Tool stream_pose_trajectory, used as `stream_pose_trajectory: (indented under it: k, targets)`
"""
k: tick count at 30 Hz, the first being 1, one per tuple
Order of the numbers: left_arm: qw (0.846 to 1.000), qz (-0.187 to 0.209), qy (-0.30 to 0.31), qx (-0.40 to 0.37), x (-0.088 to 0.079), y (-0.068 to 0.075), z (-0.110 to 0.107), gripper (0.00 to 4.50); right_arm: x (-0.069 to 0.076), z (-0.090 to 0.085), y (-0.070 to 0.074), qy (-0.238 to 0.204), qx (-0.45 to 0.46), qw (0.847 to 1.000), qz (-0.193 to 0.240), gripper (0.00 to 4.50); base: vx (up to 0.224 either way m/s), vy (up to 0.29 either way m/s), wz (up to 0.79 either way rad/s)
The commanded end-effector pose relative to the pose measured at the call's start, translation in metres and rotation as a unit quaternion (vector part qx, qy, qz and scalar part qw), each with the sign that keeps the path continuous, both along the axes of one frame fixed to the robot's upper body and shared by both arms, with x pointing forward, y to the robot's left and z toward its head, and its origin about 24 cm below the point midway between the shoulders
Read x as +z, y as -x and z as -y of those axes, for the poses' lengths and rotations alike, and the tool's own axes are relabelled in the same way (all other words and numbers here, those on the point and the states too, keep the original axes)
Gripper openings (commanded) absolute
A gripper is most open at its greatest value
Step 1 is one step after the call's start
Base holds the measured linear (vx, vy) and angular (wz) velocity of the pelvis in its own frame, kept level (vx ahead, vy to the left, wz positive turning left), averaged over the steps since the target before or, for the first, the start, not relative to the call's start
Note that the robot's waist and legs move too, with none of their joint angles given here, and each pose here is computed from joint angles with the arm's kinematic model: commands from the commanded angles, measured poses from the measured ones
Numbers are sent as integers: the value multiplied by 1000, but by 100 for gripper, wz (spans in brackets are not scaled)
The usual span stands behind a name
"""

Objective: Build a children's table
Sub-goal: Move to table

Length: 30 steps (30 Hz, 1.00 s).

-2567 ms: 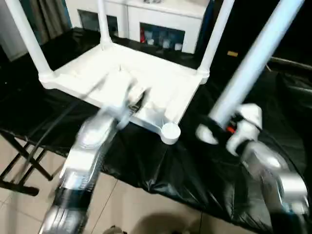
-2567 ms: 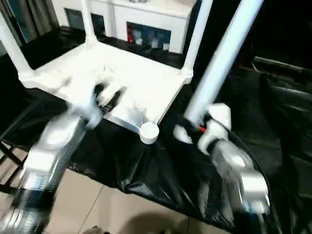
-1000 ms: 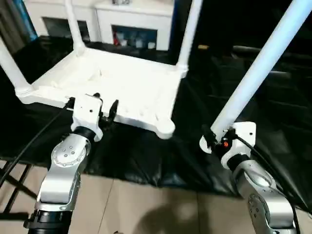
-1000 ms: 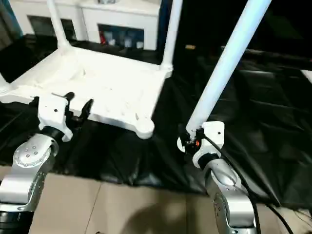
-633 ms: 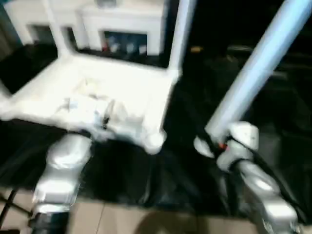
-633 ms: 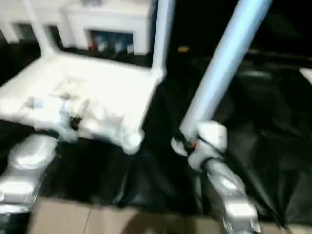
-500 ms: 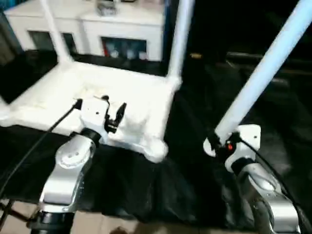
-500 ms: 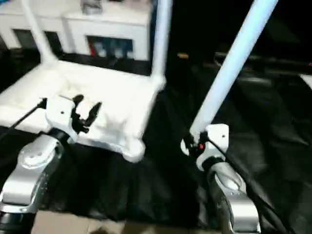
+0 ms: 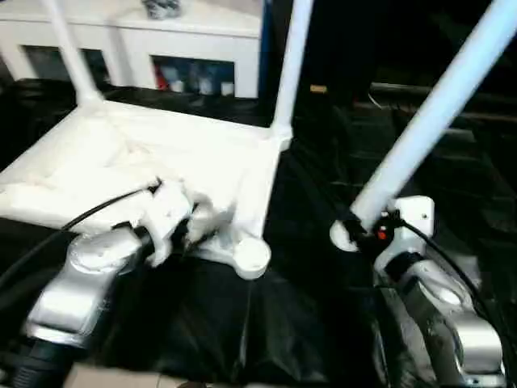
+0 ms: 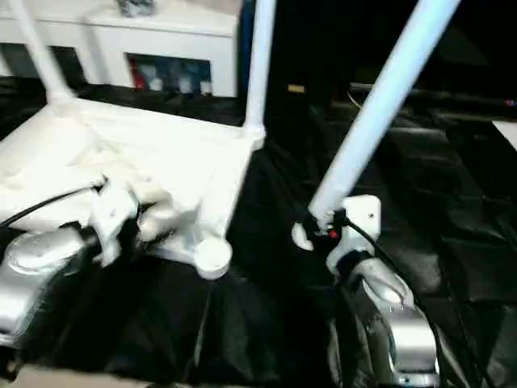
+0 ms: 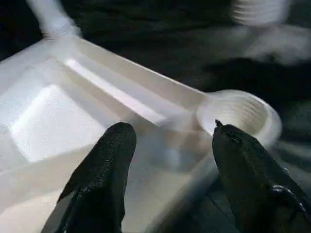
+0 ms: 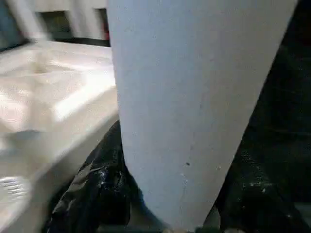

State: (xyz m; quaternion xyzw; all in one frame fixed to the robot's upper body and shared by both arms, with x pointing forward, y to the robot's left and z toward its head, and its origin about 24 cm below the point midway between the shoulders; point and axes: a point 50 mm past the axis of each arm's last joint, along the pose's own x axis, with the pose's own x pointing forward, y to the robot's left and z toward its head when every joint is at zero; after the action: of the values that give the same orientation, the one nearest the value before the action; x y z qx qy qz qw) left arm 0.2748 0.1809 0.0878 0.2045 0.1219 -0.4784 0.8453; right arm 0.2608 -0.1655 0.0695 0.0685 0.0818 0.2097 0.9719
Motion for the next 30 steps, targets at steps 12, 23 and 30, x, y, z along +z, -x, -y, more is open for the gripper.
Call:
stream_pose_trajectory:
  k: [12,23,30]
  targets:
    - [981,6,-143,-133,4,-38,5,290,4,2,-5,22,120,992,-21,190,-21,3,1]
    - [966,-18,-195,-171,-7,-52,6,290,6,-1,-5,22,150,988,-25,190,0,0,0]
    - [965,-23,-194,-178,-7,-59,7,242,9,-2,-6,13,157,987,-14,190,0,0,0]
